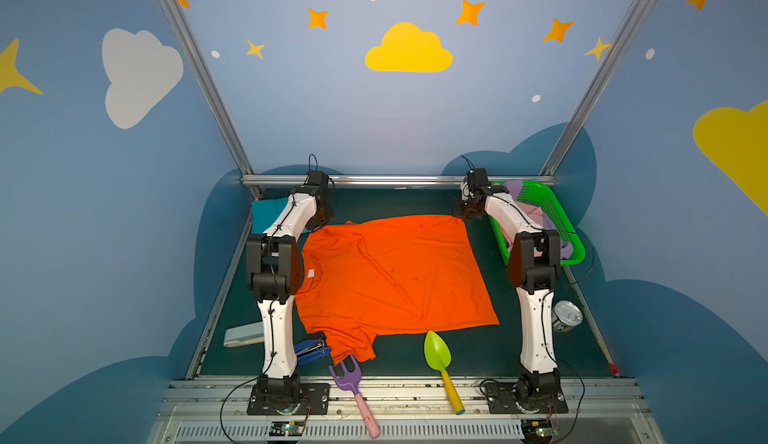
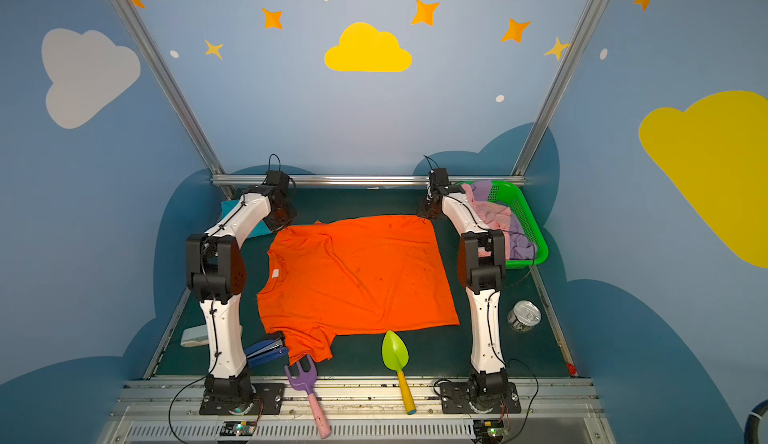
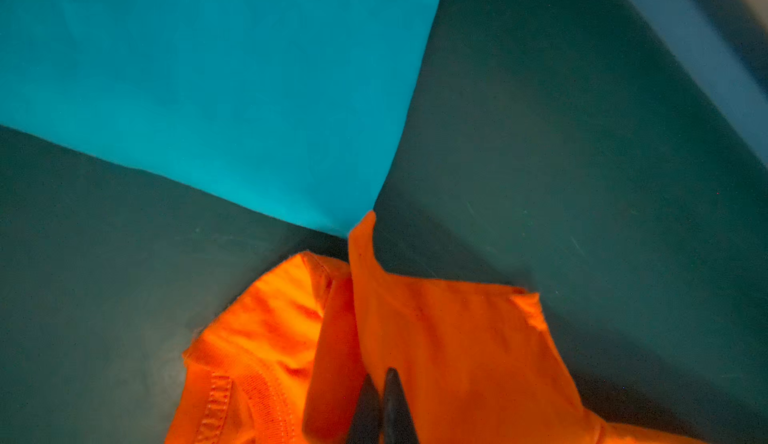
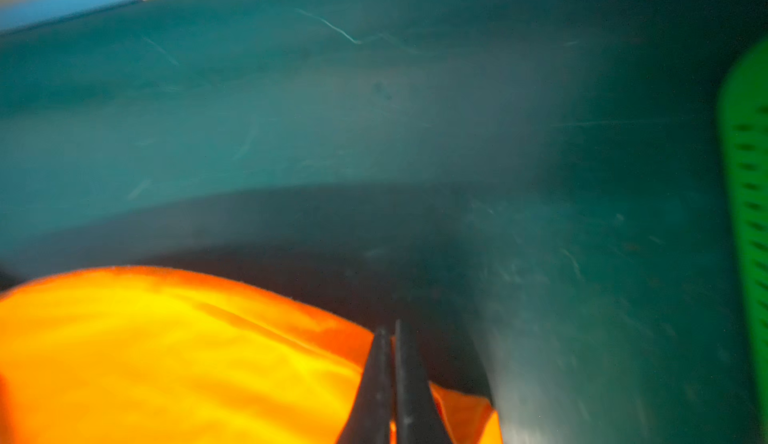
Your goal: Fold and stack the t-shirts
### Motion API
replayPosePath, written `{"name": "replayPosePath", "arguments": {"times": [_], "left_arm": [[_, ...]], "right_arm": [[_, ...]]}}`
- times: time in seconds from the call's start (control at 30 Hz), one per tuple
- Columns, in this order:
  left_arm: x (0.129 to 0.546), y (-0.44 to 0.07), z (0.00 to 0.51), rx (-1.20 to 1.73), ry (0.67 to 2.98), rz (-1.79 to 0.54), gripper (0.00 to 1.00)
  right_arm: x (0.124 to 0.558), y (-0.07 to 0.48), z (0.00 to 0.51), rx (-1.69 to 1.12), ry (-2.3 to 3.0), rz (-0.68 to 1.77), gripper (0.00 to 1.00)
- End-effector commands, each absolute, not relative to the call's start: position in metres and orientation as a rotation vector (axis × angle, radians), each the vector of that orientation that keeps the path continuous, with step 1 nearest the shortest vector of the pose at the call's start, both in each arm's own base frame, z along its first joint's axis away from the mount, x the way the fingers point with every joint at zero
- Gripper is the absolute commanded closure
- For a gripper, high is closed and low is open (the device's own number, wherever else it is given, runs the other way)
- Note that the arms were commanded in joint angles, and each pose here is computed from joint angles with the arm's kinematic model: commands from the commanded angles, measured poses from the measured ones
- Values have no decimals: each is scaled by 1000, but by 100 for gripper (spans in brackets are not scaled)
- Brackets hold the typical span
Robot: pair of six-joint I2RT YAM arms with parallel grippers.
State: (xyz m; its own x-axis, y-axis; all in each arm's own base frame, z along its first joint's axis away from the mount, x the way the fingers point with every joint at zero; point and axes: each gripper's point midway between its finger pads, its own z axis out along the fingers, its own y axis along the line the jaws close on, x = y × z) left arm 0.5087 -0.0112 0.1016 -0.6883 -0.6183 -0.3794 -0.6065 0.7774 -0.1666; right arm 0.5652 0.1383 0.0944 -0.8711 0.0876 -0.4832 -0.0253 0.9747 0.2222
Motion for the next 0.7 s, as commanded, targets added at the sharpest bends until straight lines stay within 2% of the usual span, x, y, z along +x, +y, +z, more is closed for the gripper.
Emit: {"name": "replayPosePath", "arguments": {"times": [0.0,0.37,0.67], "left_arm": [[499,-4,104,-950,2511,-19,96],[458,-3,87,-985,2554,11,96],[418,-19,87,-971,2587,21,96]], "right_arm": [[548,124,95,146,2672,265,100],[506,107,68,237,2797,190,100],[493,100,71,264,2800,170,100]]}}
